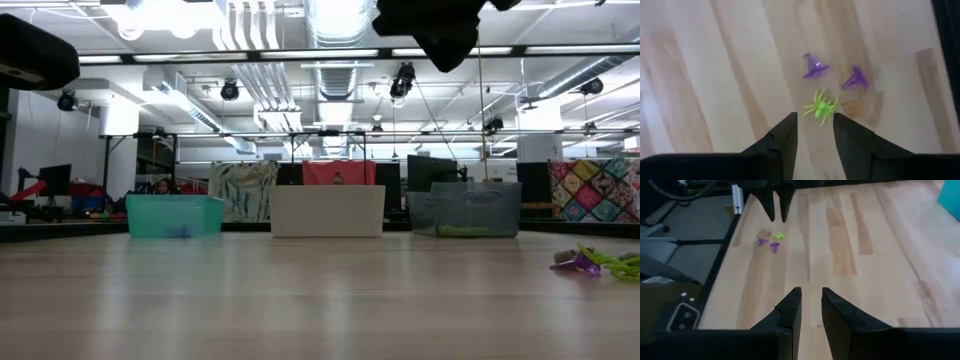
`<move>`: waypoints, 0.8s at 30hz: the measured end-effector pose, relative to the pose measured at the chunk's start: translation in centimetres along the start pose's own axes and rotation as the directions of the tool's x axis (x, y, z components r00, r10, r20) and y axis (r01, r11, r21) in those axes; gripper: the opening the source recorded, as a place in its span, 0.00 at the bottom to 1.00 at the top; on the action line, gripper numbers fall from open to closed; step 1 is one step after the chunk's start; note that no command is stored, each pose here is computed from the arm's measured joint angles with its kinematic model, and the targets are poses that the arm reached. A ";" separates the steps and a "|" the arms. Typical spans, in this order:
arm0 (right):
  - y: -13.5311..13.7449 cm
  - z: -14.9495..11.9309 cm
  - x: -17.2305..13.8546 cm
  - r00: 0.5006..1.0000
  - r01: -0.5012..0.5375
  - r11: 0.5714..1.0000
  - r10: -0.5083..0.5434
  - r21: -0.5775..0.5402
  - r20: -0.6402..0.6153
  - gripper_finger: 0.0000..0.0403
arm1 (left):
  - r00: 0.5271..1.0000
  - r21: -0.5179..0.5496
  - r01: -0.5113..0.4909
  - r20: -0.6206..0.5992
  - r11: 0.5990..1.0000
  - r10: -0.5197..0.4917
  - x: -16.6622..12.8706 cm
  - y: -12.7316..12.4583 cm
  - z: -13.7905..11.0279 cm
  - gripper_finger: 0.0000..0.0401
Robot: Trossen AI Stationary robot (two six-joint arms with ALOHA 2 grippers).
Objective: Sort Halloween decoration
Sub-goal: Put the green spider toy into the black bin
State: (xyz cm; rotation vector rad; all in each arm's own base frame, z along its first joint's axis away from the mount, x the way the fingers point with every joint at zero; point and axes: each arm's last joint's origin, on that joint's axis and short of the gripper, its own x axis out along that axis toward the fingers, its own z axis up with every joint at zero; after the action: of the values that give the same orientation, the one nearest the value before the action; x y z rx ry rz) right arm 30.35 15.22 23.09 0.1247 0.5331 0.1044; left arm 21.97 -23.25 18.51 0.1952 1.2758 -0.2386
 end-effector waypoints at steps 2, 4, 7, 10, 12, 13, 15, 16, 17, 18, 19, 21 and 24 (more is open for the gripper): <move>0.4 -0.1 -0.1 1.000 -0.008 1.000 0.008 -0.005 0.003 0.16 | 1.000 0.008 -0.004 -0.009 1.000 0.004 0.2 -0.4 0.3 0.30; 0.6 -0.1 -0.2 1.000 -0.011 1.000 0.011 -0.007 0.015 0.16 | 1.000 0.016 -0.011 -0.023 1.000 0.011 0.4 -0.7 0.4 0.33; 0.7 0.0 -0.2 1.000 -0.004 1.000 0.004 -0.016 0.027 0.16 | 0.999 0.024 -0.013 -0.030 1.000 0.013 0.8 -1.1 0.5 0.37; 0.7 0.0 -0.2 1.000 -0.003 1.000 0.003 -0.015 0.026 0.16 | 1.000 0.023 -0.003 -0.017 1.000 0.003 1.1 -1.3 0.4 0.39; 0.7 0.0 -0.2 1.000 -0.002 1.000 0.003 -0.015 0.027 0.16 | 1.000 0.010 -0.006 -0.022 1.000 0.006 1.3 -1.3 0.2 0.39; 0.7 0.0 -0.2 1.000 -0.002 1.000 0.002 -0.014 0.027 0.16 | 1.000 0.004 -0.010 -0.029 1.000 0.010 1.5 -1.2 0.0 0.39; 0.7 0.0 -0.2 1.000 -0.003 1.000 0.003 -0.005 0.028 0.16 | 0.999 -0.010 -0.017 -0.040 1.000 0.016 1.8 -1.1 -0.4 0.39; 0.7 0.0 -0.2 1.000 -0.003 1.000 0.003 -0.004 0.028 0.16 | 0.999 -0.015 -0.021 -0.046 1.000 0.020 2.0 -1.1 -0.5 0.39; 0.7 0.0 -0.2 1.000 -0.003 1.000 0.003 -0.005 0.028 0.16 | 0.998 -0.020 -0.025 -0.053 0.999 0.024 2.2 -1.1 -0.7 0.39; 0.7 0.0 -0.2 1.000 -0.003 1.000 0.003 -0.005 0.029 0.16 | 0.998 -0.024 -0.029 -0.059 0.999 0.027 2.3 -1.1 -0.8 0.39; 0.7 0.0 -0.2 1.000 -0.002 1.000 0.002 -0.005 0.029 0.16 | 0.998 -0.027 -0.030 -0.061 0.999 0.029 2.4 -1.1 -0.8 0.39; 0.7 0.0 -0.2 0.999 0.011 1.000 -0.011 -0.004 0.034 0.16 | 0.998 -0.031 -0.025 -0.052 0.999 0.023 2.6 -1.2 -0.7 0.39; 0.6 0.0 -0.2 0.999 0.030 1.000 -0.030 -0.005 0.040 0.16 | 0.999 -0.032 -0.020 -0.045 0.999 0.019 2.8 -1.3 -0.6 0.39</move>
State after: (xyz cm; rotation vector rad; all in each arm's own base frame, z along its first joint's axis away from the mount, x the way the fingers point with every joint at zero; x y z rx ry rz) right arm 30.13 15.82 23.31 0.1134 0.4944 0.0741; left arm 21.80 -24.47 15.65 0.1863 1.3203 -0.1982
